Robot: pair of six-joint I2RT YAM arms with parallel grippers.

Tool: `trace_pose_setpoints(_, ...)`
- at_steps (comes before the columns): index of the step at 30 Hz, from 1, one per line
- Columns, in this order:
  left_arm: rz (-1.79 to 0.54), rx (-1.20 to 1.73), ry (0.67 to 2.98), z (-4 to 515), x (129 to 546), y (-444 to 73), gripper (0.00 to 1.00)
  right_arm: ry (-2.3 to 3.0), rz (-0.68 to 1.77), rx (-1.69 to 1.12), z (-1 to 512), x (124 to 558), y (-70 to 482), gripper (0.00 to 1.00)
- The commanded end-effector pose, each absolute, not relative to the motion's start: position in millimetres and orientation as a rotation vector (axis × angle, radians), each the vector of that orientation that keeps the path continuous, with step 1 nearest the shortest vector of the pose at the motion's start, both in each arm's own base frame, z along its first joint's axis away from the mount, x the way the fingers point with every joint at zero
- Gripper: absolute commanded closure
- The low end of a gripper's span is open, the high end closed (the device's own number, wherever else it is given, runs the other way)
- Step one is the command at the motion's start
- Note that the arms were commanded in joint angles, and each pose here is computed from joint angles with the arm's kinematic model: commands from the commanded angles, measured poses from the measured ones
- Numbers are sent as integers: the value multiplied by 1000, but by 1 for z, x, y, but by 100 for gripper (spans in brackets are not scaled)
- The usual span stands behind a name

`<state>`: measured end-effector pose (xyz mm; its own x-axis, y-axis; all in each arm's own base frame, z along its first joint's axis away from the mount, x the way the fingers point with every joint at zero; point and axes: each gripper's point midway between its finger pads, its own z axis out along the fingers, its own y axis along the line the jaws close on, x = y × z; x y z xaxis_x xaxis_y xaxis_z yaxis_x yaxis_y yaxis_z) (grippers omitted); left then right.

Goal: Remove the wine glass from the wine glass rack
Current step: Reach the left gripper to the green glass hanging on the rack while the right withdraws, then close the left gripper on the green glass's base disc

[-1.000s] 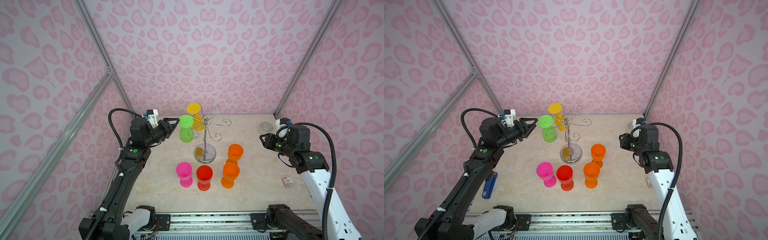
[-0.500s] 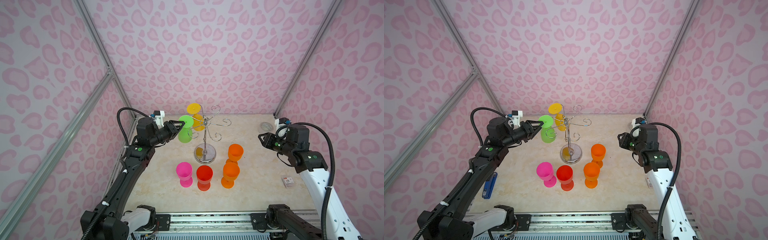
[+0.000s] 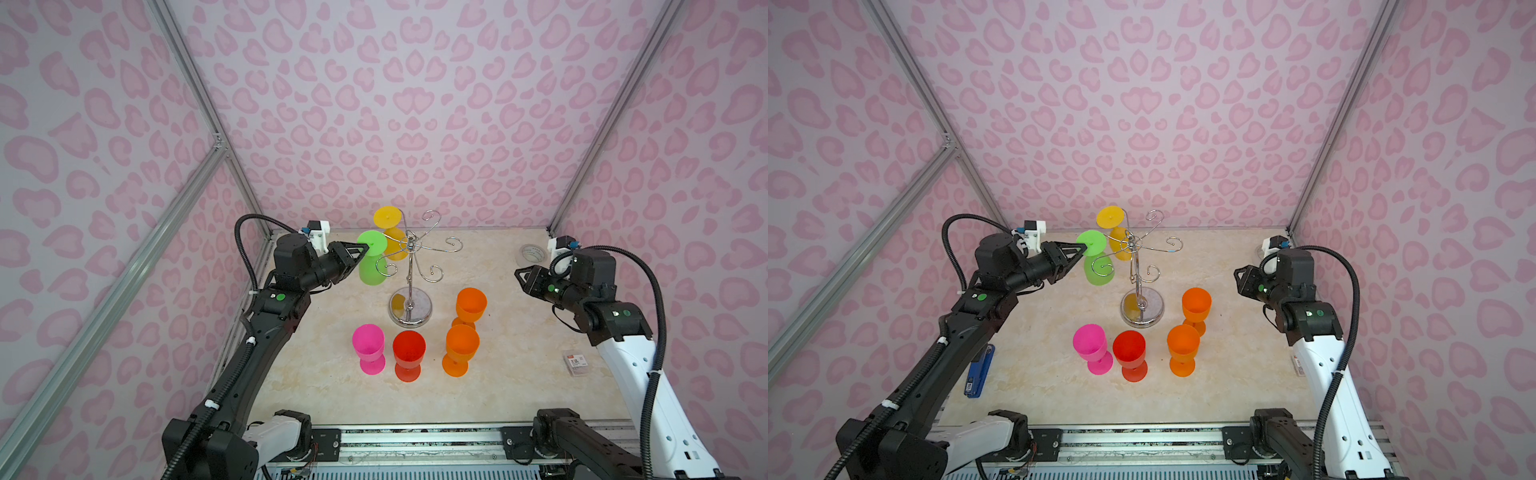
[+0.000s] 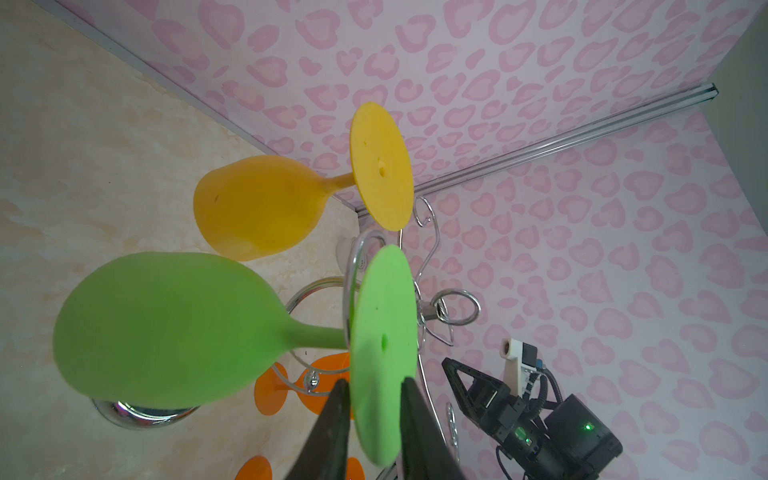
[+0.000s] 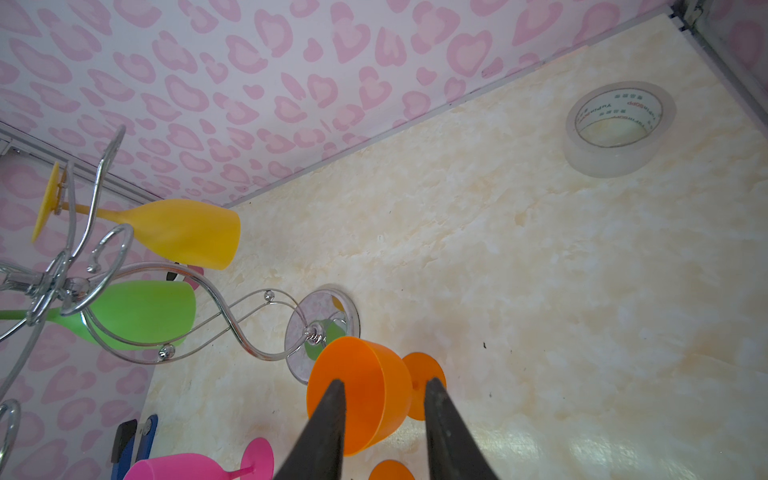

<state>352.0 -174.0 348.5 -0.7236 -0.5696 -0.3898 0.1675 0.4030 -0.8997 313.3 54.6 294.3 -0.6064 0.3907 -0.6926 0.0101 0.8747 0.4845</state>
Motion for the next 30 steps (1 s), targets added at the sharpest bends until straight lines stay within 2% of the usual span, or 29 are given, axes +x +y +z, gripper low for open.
trace_pose_setpoints(1, -1368, -311, 1946, 358, 354, -174, 78, 2155, 566, 282, 295, 316, 56, 67)
trace_pose_setpoints(9, -1377, -315, 1945, 359, 352, -175, 85, 2160, 572, 282, 292, 317, 57, 67)
trace_pose_setpoints(30, -1430, -324, 1905, 379, 343, -174, 93, 2161, 584, 279, 289, 318, 59, 67)
